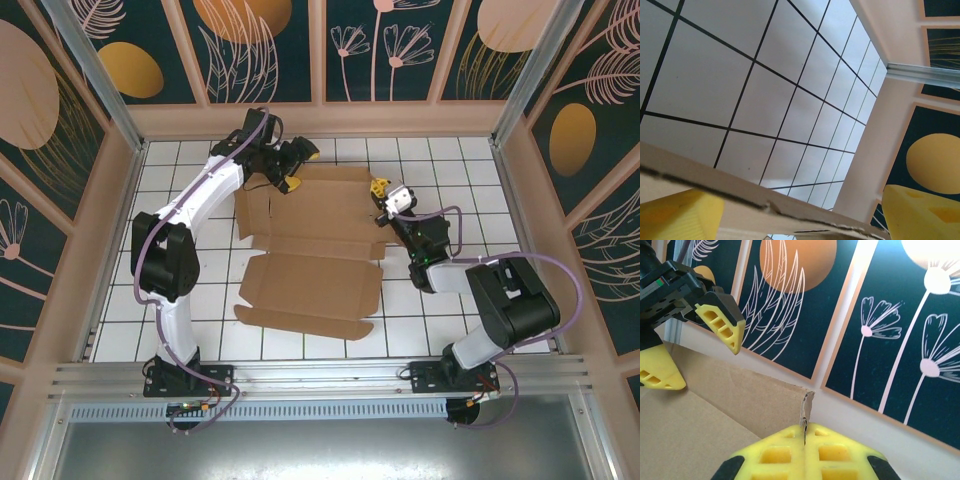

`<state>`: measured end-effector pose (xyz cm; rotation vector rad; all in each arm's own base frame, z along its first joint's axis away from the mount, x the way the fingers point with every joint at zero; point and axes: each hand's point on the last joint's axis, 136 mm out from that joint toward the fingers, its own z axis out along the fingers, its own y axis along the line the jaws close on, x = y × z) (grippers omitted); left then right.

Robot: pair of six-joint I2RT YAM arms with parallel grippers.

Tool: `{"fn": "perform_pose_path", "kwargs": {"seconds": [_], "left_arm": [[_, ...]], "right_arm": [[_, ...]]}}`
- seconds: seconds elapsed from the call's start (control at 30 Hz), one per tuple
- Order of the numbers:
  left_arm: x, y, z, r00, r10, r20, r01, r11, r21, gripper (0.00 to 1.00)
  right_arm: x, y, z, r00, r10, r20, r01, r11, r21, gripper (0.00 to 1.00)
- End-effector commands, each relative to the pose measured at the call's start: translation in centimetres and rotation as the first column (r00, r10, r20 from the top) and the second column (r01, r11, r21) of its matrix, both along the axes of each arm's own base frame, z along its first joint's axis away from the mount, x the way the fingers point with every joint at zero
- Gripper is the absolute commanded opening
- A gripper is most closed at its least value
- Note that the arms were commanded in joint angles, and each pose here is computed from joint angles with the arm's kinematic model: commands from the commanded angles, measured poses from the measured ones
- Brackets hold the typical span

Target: Fold the paper box

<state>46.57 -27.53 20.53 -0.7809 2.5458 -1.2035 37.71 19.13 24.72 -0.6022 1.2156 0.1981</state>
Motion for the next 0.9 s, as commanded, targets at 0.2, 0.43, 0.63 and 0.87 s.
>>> {"fn": "perform_pose_path", "kwargs": {"seconds": [0.2, 0.43, 0.63, 0.87], "left_arm": [[0.0, 0.4, -0.2, 0.998, 0.056, -0.040, -0.057, 0.998, -0.018, 0.64], [0.0, 0.0, -0.1, 0.999, 0.045, -0.013, -0.046, 0.997, -0.056, 0.43], [0.0, -0.1, 0.5, 0.999, 0.041, 0.007, -0.041, 0.996, -0.076, 0.31], [-0.4, -0.1, 0.3, 0.999, 0.037, 0.019, -0.035, 0.995, -0.093, 0.17]], "right_arm": [[-1.4, -0.5, 2.6, 0.989, -0.052, 0.138, 0.055, 0.998, -0.023, 0.00], [-1.7, -0.8, 2.8, 0.988, -0.059, 0.142, 0.063, 0.998, -0.022, 0.03], [-1.9, -0.9, 3.1, 0.988, -0.063, 0.139, 0.067, 0.998, -0.020, 0.13], [-2.8, -0.5, 2.7, 0.993, -0.014, 0.117, 0.020, 0.999, -0.048, 0.32]]}}
